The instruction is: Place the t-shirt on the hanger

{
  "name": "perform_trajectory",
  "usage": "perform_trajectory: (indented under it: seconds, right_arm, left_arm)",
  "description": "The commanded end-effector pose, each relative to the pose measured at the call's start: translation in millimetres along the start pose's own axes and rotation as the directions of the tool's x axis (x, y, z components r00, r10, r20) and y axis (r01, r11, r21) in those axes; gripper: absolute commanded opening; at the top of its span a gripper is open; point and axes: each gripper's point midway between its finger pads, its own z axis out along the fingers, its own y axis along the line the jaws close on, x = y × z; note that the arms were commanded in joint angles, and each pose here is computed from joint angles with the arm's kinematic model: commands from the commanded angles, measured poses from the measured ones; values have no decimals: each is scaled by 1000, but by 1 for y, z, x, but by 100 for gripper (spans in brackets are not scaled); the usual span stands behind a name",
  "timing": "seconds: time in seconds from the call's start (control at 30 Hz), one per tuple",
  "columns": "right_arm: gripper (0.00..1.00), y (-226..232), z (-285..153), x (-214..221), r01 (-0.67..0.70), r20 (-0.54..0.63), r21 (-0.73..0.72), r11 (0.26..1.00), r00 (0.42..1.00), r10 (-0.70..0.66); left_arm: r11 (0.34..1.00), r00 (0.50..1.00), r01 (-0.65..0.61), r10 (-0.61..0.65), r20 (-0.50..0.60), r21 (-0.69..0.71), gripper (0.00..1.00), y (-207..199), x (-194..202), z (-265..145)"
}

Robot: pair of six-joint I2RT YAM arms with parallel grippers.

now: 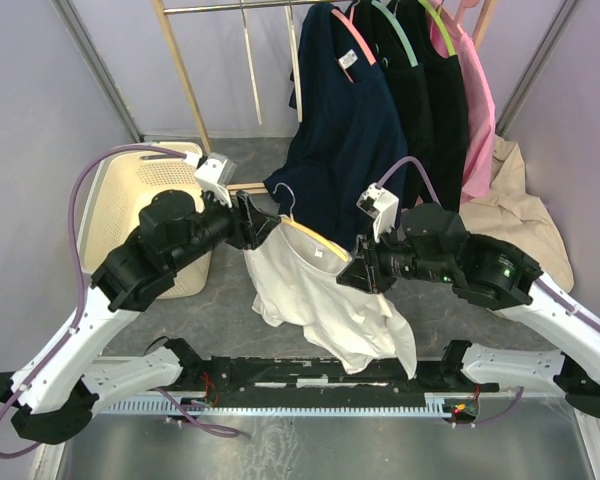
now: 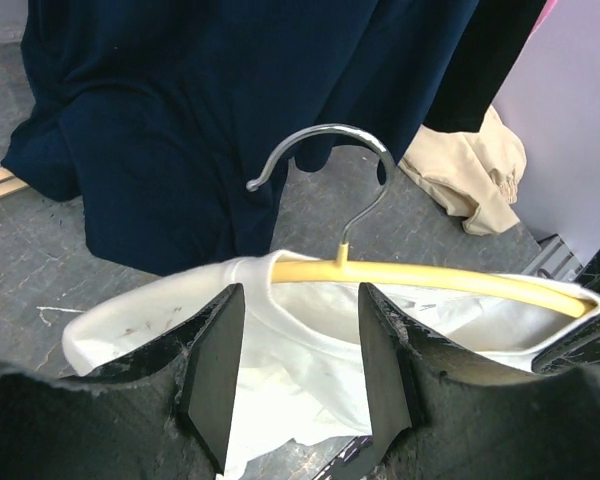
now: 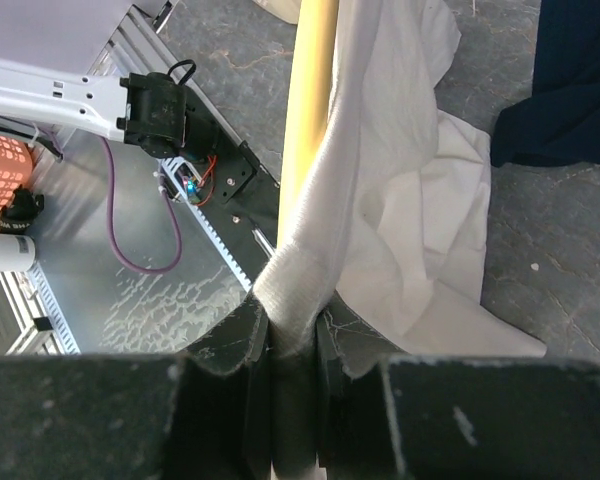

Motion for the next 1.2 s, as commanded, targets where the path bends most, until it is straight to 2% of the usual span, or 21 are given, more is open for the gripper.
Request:
perform_trajectory:
  seconds: [0.0, 0.57, 0.8, 1.03, 1.17]
  right_arm:
    - [1, 24, 0, -37, 10, 134, -93, 996, 991, 2]
    - [1, 33, 12, -42, 13, 126, -135, 991, 992, 4]
    - [1, 33, 13, -46, 19, 137, -134, 991, 991, 0]
    - [1, 34, 11, -50, 22, 151, -131, 991, 989, -1]
    - [1, 33, 10, -53, 22, 163, -124, 992, 987, -1]
  left_arm:
    - [996, 996, 55, -59, 69, 68, 56, -15, -17, 0]
    - [996, 996, 74, -76, 52, 51, 56, -12, -9, 26]
    - [995, 996, 79, -82, 38, 67, 50, -15, -6, 34]
    - [993, 996, 84, -86, 26, 79, 38, -19, -5, 39]
    - [992, 996, 84, -87, 21, 95, 11, -24, -7, 39]
